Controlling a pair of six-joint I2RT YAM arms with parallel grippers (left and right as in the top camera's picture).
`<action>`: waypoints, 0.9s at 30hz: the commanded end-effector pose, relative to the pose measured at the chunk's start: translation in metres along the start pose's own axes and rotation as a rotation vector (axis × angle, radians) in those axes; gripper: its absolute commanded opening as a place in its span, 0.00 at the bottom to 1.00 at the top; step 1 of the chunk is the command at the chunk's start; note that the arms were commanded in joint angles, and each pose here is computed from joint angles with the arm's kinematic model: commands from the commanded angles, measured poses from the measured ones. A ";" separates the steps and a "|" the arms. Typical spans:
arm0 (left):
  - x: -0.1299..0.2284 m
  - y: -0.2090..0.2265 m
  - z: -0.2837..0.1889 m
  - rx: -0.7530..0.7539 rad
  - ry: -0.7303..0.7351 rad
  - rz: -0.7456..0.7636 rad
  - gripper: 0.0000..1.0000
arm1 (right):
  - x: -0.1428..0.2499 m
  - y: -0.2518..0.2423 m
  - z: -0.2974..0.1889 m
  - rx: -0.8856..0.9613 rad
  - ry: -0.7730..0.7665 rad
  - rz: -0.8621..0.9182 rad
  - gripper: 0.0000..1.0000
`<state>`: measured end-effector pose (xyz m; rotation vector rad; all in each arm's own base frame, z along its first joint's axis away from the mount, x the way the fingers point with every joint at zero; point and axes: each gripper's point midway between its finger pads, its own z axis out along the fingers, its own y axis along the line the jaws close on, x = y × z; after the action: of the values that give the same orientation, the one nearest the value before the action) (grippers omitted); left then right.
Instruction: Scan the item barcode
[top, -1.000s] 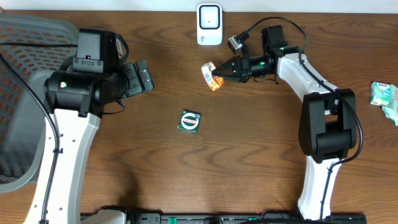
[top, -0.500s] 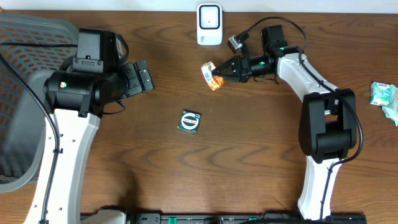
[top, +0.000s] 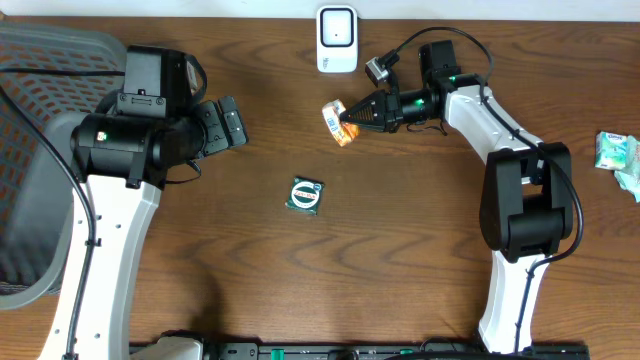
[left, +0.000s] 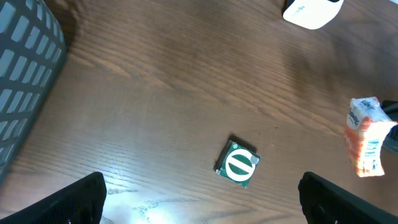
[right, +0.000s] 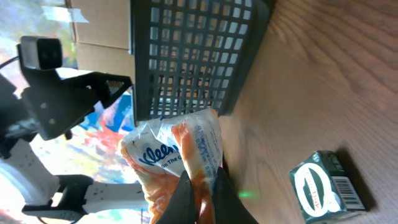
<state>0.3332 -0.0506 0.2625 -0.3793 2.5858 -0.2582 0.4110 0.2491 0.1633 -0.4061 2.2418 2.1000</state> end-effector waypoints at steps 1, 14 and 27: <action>-0.004 0.001 -0.003 -0.004 -0.012 0.003 0.98 | 0.003 -0.009 0.009 0.055 0.009 0.009 0.01; -0.004 0.001 -0.003 -0.004 -0.012 0.003 0.98 | -0.008 -0.130 -0.005 0.960 -0.073 -0.048 0.02; -0.004 0.001 -0.003 -0.004 -0.012 0.003 0.98 | -0.113 -0.057 -0.064 1.523 -0.275 -0.731 0.01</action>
<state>0.3331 -0.0506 0.2625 -0.3794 2.5861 -0.2581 0.5202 0.2117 0.0819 -0.4530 2.4220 0.1742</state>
